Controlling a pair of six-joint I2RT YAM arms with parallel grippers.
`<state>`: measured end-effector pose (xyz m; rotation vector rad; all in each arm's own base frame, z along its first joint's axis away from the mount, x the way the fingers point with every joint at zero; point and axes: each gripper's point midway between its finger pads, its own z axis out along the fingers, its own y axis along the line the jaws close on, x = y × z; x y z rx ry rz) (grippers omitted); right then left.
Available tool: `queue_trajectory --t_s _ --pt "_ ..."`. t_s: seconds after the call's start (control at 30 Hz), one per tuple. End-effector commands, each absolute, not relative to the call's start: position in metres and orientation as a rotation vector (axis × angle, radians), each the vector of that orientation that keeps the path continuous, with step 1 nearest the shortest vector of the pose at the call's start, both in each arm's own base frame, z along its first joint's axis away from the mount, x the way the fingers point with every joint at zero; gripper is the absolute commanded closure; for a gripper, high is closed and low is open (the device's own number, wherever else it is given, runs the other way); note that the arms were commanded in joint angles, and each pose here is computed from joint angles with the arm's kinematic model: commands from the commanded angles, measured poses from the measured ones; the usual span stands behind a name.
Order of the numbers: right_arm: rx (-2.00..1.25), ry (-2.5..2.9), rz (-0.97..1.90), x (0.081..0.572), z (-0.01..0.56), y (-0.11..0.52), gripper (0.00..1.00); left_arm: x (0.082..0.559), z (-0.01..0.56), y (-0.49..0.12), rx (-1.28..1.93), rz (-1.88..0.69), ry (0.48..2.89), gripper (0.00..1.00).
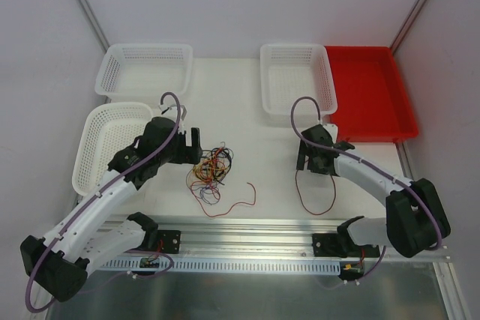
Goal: Untangle the cables
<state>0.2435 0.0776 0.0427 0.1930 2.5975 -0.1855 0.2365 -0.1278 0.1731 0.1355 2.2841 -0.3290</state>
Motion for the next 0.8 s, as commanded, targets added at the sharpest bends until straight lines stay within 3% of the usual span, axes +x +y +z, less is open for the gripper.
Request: queue_trajectory --t_s 0.0,0.37,0.77 --pt "0.373 2.546 -0.200 0.256 0.050 0.065 0.03 0.247 0.180 -0.118 0.157 -0.252 2.251 0.14" --pt "0.760 2.462 -0.116 0.269 0.030 0.045 0.03 0.240 0.164 -0.112 0.117 -0.239 2.276 0.14" --pt "0.885 2.425 -0.086 0.280 0.016 0.048 0.03 0.239 0.158 -0.107 0.110 -0.208 2.285 0.14"
